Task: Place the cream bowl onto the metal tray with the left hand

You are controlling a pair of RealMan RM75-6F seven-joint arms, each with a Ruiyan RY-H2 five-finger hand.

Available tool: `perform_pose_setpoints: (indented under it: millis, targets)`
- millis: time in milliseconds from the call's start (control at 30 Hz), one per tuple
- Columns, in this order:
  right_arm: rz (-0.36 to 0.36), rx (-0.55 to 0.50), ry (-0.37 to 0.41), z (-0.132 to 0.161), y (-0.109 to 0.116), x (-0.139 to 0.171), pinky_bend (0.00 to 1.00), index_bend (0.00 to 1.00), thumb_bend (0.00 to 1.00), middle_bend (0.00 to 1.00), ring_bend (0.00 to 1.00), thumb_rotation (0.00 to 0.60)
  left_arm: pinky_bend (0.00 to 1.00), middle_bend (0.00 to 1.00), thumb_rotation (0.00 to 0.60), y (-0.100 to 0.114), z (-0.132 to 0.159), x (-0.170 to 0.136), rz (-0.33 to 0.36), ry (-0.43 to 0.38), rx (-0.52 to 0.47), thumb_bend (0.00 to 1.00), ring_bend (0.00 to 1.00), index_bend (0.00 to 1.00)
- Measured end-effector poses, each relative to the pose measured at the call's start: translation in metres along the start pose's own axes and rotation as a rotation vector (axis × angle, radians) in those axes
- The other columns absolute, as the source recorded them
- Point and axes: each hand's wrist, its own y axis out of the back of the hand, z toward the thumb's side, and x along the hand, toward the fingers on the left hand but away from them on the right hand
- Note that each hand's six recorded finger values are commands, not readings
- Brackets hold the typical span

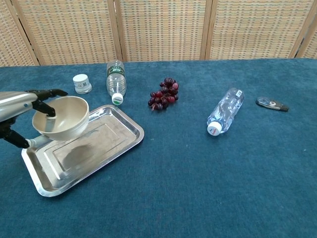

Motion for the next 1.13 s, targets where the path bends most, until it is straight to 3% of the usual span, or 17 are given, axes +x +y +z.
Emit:
perform_pose_setpoints:
  millis: [300,367,467,500,567,867,967,1133]
  targets:
    - [-0.003,-0.009,-0.012,-0.006,0.003,0.0,0.0,0.0,0.0,0.0,0.0,0.6,0.0,0.0,0.6,-0.019,0.026,0.015,-0.036,-0.032,-0.019,0.46,0.0,0.64]
    - [-0.005,-0.01,-0.013,-0.006,0.004,0.0,0.0,0.0,0.0,0.0,0.0,0.6,0.0,0.0,0.6,-0.02,0.027,0.016,-0.037,-0.032,-0.019,0.45,0.0,0.6]
    - [-0.003,-0.009,-0.013,-0.007,0.004,0.0,0.0,0.0,0.0,0.0,0.0,0.6,0.0,0.0,0.6,-0.02,0.027,0.016,-0.039,-0.027,-0.015,0.24,0.0,0.33]
    - [-0.002,-0.009,-0.013,-0.007,0.004,0.0,0.0,0.0,0.0,0.0,0.0,0.6,0.0,0.0,0.6,-0.02,0.027,0.017,-0.041,-0.024,-0.015,0.12,0.0,0.17]
    - [0.002,-0.007,-0.011,-0.007,0.003,0.0,0.0,0.0,0.0,0.0,0.0,0.6,0.0,0.0,0.6,-0.022,0.026,0.016,-0.045,-0.019,-0.02,0.01,0.0,0.01]
    - [0.01,-0.002,0.002,-0.004,0.002,0.001,0.0,0.0,0.0,0.0,0.0,0.6,0.0,0.0,0.6,-0.007,0.014,0.005,-0.013,0.009,-0.054,0.0,0.0,0.0]
    - [0.013,0.001,0.006,-0.002,0.001,0.002,0.0,0.0,0.0,0.0,0.0,0.6,0.0,0.0,0.6,0.018,-0.007,-0.013,0.056,0.059,-0.061,0.0,0.0,0.0]
    - [0.011,0.004,0.012,0.0,0.001,0.003,0.0,0.0,0.0,0.0,0.0,0.6,0.0,0.0,0.6,0.057,-0.058,-0.068,0.186,0.227,-0.036,0.0,0.0,0.0]
